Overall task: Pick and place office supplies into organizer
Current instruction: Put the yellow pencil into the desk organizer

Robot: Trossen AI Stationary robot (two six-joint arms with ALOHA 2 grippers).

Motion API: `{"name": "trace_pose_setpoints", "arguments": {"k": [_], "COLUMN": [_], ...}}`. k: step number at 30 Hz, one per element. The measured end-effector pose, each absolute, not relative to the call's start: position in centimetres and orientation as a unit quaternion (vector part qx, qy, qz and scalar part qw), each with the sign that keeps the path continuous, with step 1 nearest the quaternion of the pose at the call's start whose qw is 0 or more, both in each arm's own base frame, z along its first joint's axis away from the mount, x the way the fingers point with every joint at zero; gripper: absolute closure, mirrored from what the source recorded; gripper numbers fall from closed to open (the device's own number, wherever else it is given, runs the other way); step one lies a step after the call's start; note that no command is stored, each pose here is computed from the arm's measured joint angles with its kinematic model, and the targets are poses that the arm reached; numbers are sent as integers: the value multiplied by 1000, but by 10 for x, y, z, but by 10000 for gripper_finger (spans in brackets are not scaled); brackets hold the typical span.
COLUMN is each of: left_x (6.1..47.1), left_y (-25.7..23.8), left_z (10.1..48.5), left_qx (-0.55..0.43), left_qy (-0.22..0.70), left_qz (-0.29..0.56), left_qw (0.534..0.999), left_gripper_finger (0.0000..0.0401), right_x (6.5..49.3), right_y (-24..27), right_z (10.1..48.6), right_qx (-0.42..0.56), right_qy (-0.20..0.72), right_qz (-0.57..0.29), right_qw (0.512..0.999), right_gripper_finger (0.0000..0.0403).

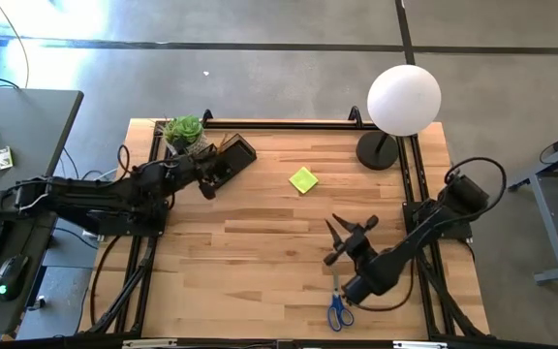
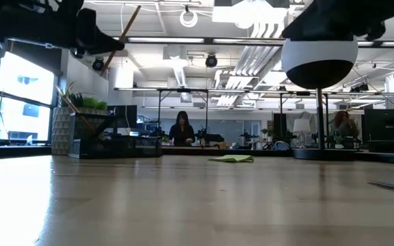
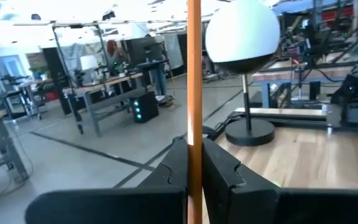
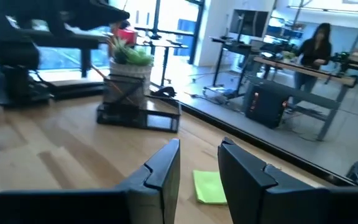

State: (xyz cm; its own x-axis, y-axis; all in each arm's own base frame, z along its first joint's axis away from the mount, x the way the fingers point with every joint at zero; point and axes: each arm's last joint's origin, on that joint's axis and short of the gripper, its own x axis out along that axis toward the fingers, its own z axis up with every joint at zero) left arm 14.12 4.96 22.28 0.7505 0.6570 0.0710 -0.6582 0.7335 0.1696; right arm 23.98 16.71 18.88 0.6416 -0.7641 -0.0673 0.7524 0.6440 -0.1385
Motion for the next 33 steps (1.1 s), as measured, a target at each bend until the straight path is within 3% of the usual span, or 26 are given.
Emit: {"name": "trace_pose_setpoints", "arguments": {"k": [8,13,17,21,26,33], "left_x": [126,120,117,115,111,103], "left_y": [53,56,58,63,71,83], "left_z": [210,212,214,212,209,207], "left_qx": [51,32,33,35,39,48], "left_qy": [-14,-28,-36,-26,-6,5], "left_qz": [374,382,379,388,396,404], "left_qw": [926,923,924,921,917,914], "left_gripper_finger": [398,398,398,398,398,391], "right_x": [250,257,275,305,340,359], "right_y": [160,163,165,165,154,131], "right_z": [175,176,183,191,208,218], "right_qx": [-59,-95,-113,-116,-104,-94], "right_qy": [104,202,294,337,287,242], "right_qz": [-438,-413,-342,-209,-68,-20], "right_qw": [891,883,885,911,950,965], "right_gripper_finger": [300,300,300,300,300,307]}}
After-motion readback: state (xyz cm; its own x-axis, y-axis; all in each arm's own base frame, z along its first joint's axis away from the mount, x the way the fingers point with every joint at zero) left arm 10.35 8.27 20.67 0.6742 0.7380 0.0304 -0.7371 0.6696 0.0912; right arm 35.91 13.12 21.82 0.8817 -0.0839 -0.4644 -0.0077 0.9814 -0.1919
